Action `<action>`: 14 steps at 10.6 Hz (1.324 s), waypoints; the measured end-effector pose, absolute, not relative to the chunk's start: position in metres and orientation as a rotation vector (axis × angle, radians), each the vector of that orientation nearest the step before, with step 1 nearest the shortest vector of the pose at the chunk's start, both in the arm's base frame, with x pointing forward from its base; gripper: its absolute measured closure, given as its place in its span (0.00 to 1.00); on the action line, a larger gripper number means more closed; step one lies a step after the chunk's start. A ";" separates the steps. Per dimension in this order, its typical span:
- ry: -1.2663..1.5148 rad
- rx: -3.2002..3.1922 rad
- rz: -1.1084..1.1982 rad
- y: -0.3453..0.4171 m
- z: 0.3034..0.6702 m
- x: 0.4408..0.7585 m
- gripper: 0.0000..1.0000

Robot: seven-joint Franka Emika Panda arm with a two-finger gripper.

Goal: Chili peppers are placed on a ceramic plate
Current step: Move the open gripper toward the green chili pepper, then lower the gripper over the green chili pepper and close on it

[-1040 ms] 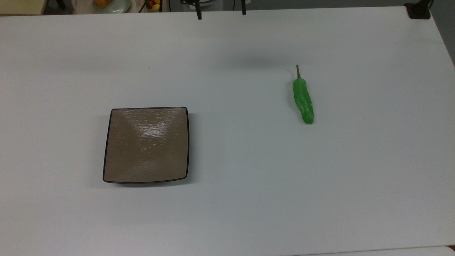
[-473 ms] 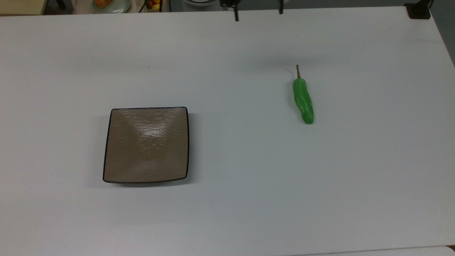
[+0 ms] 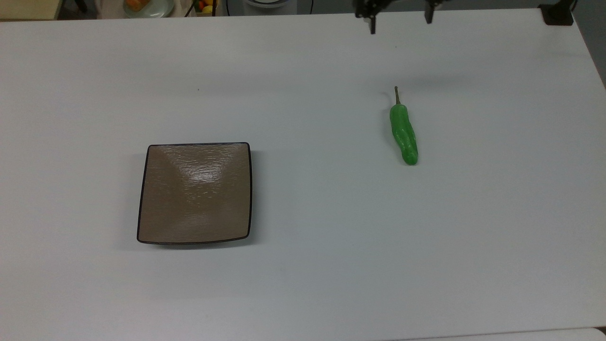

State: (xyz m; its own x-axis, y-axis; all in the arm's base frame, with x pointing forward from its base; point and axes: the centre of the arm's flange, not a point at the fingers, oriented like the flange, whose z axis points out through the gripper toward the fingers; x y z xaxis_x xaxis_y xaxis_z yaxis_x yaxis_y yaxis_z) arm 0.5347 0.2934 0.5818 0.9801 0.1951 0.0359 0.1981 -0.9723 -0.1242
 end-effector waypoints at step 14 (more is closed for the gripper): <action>-0.398 -3.126 0.030 0.372 0.369 0.572 0.00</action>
